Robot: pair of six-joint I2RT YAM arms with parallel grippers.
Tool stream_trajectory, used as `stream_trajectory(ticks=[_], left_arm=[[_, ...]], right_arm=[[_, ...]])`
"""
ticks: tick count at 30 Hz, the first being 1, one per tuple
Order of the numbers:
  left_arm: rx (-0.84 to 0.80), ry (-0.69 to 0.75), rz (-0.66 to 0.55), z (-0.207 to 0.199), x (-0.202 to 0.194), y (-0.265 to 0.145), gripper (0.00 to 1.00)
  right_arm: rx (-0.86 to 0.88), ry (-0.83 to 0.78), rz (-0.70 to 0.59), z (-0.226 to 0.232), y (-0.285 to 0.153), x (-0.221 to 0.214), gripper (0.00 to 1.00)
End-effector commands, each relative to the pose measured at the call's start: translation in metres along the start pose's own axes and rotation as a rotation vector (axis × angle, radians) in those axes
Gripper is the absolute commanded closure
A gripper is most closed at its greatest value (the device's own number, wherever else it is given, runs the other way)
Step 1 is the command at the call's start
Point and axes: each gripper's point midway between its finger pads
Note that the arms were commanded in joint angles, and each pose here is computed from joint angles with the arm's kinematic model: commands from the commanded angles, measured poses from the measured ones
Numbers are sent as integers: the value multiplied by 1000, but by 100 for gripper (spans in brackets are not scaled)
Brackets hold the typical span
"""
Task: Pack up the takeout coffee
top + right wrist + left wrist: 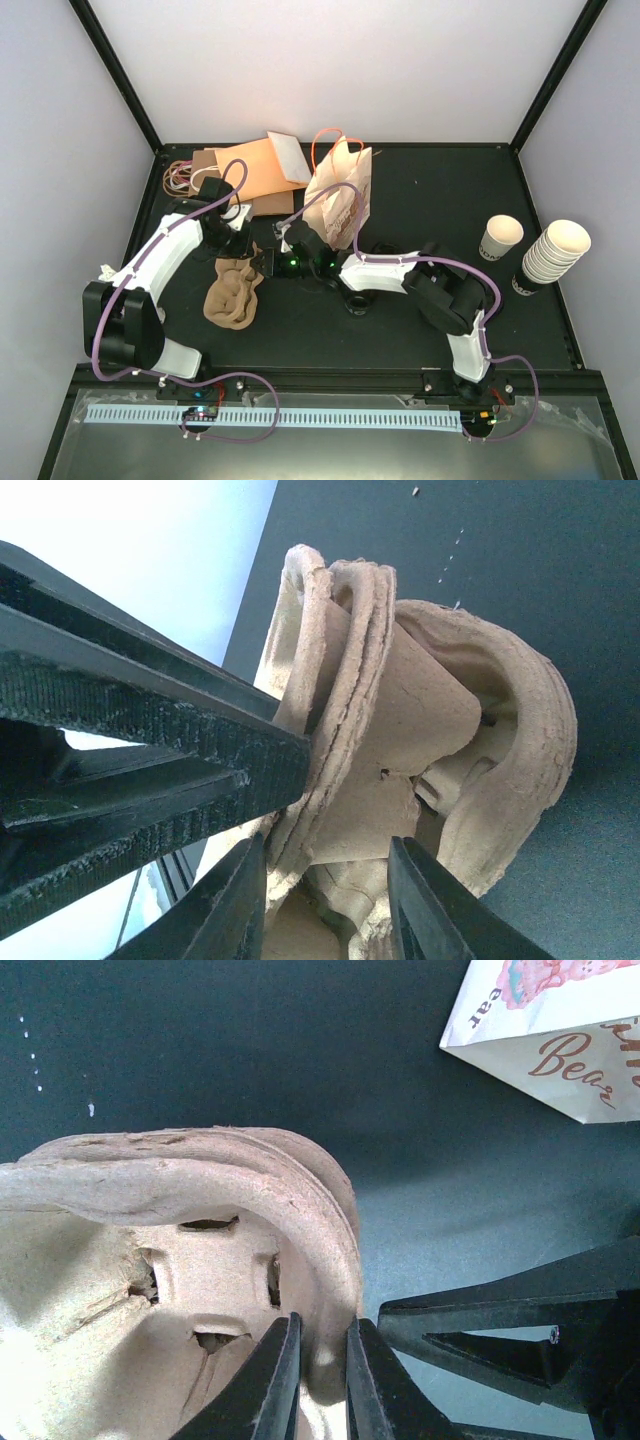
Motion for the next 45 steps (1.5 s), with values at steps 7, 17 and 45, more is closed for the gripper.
stream_trajectory(ticks=[7, 17, 45], left_arm=[[-41, 10, -35, -8, 10, -5, 98], [-64, 4, -39, -10, 11, -3, 98], [-75, -3, -44, -8, 10, -5, 97]], right_arm=[[26, 70, -31, -6, 5, 2, 65], [124, 168, -36, -3, 2, 2, 68], [201, 315, -48, -16, 4, 1, 76]])
Point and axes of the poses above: each gripper's point midway between its finger pads, its own y axis out along the fingers, its own z axis along the line the jaws close on, x = y × z, and after that the axes turned 4 degrees about -y, right-handed
